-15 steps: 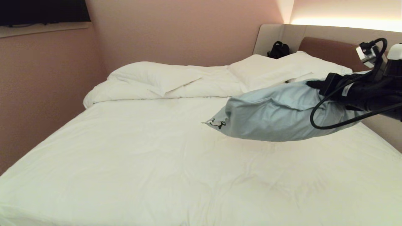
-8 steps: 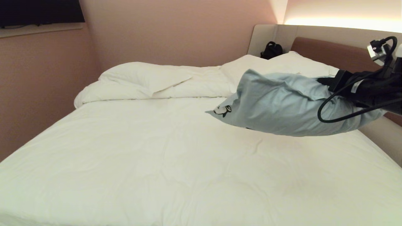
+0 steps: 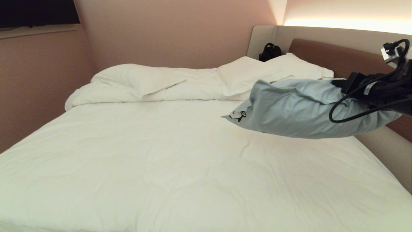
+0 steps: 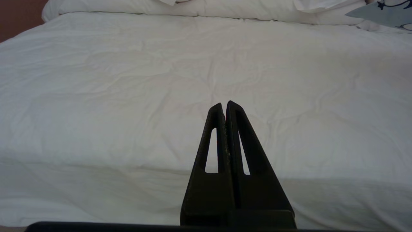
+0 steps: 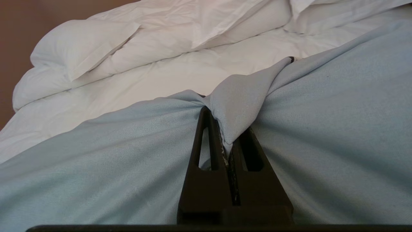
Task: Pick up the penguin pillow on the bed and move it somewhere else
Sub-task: Move to the head of the bed
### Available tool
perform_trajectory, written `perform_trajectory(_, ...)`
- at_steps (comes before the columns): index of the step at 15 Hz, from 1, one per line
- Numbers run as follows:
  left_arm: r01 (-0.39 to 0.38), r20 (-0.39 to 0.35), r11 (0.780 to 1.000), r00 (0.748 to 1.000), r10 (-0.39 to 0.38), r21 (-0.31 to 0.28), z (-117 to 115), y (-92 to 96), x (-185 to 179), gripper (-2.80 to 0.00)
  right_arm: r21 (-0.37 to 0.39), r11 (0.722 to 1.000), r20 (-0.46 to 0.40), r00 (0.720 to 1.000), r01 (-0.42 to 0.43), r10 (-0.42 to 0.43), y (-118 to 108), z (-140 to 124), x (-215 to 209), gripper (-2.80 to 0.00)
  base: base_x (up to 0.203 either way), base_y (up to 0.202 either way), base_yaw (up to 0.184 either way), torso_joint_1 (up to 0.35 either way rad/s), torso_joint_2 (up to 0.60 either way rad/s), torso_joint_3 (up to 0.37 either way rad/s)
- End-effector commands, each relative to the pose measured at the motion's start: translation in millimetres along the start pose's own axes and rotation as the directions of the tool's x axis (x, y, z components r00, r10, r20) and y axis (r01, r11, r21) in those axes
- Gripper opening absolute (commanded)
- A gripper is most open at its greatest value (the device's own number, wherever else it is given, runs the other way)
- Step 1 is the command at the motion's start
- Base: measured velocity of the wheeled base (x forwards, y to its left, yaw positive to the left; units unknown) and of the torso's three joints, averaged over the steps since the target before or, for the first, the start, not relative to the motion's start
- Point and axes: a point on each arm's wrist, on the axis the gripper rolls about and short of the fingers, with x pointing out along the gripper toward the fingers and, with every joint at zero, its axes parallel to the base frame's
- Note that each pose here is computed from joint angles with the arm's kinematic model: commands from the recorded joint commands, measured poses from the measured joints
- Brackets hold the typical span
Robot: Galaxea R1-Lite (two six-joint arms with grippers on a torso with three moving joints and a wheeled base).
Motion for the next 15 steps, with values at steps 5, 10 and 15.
perform_trajectory(5,0.000,0.001,1.000,1.000,0.000,-0.001,0.0,0.0,0.0,-2.80,0.005,0.996,0.031,0.995,0.093,-0.093,-32.7,9.0,6.9,-2.80,0.000,-0.072,-0.001,0.001,0.00,0.000)
perform_trajectory(10,0.000,0.001,1.000,1.000,0.000,-0.001,0.0,0.0,0.0,-2.80,0.028,1.000,-0.092,0.996,0.004,-0.001,-53.6,-17.3,31.0,-2.80,0.000,0.000,0.000,0.000,0.00,0.000)
perform_trajectory(15,0.000,0.001,1.000,1.000,0.000,-0.001,0.0,0.0,0.0,-2.80,-0.021,1.000,-0.179,0.984,0.009,-0.013,-72.2,-44.4,45.6,-2.80,0.000,0.000,0.000,0.000,0.00,0.000)
